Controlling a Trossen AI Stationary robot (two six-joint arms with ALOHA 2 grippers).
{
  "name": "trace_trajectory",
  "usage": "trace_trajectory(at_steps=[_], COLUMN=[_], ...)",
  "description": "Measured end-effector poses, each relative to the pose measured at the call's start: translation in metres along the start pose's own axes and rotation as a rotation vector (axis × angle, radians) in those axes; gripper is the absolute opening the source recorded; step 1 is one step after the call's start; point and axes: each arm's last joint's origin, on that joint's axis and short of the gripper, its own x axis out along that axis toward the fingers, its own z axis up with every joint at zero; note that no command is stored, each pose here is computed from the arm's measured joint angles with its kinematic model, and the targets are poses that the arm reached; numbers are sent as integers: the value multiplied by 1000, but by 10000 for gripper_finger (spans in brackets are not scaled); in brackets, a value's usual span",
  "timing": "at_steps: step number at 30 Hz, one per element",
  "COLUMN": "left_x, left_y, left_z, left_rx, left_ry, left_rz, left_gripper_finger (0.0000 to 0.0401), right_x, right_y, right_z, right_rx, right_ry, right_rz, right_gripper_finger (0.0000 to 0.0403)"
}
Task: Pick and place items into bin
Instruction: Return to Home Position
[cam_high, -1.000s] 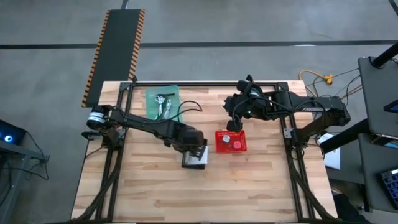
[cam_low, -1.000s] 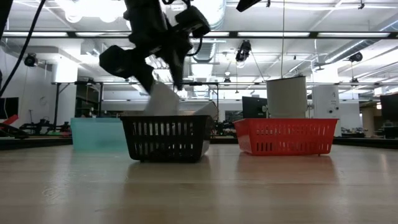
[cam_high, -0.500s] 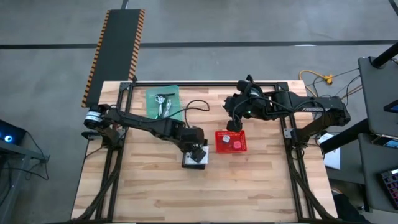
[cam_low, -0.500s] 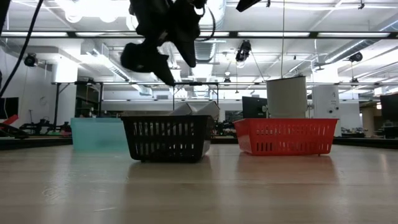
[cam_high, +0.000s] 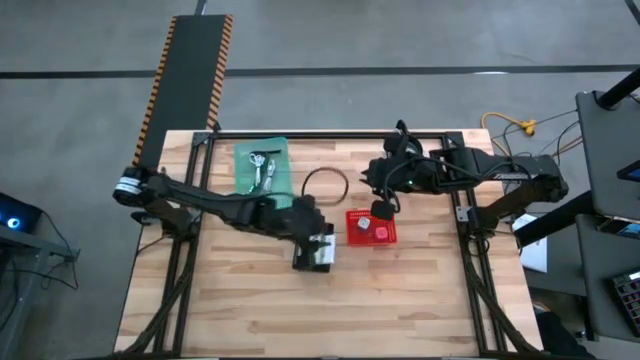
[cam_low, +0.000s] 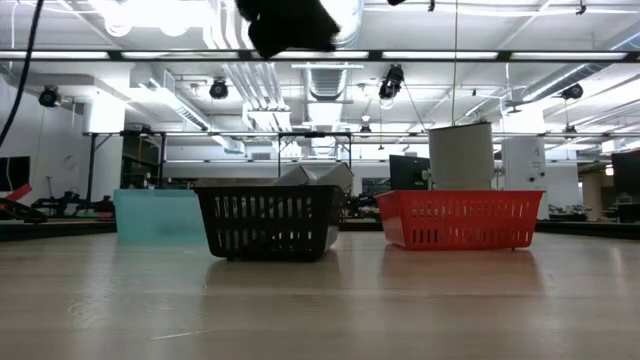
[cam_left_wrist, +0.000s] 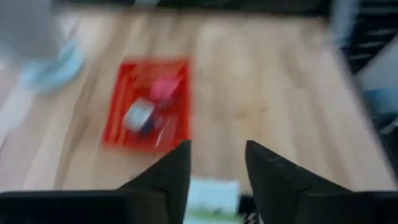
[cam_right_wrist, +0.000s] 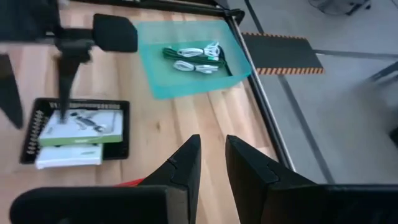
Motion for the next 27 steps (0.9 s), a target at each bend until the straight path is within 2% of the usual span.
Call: trace_trajectory(at_steps=[2, 4, 9, 15, 21, 24, 27], left_x=[-9, -17, -43, -94, -142, -147, -144], left_y=[1, 6, 23, 40, 53, 58, 60], left_z=[-5, -16, -52, -93, -129, -149, -166], left_rx=[76, 135, 242, 320, 322, 313, 322], left_ry=[-74, -131, -269, -419, -651, -673, -688], left_rz=[-63, -77, -61, -37, -19, -2, 2], left_gripper_finger=[116, 94, 46, 6, 1, 0, 0], right_x=[-4, -9, -10, 3, 28, 40, 49], right_y=[4, 8, 23, 37, 47, 51, 55], right_z=[-3, -8, -28, -62, -101, -117, -129], right_rx=[9, 9, 3, 36, 63, 81, 110], right_ry=[-6, -20, -92, -213, -268, -308, -405], right_rz=[14, 28, 72, 111, 116, 120, 126], right_gripper_finger=[63, 64, 62, 59, 59, 60, 61])
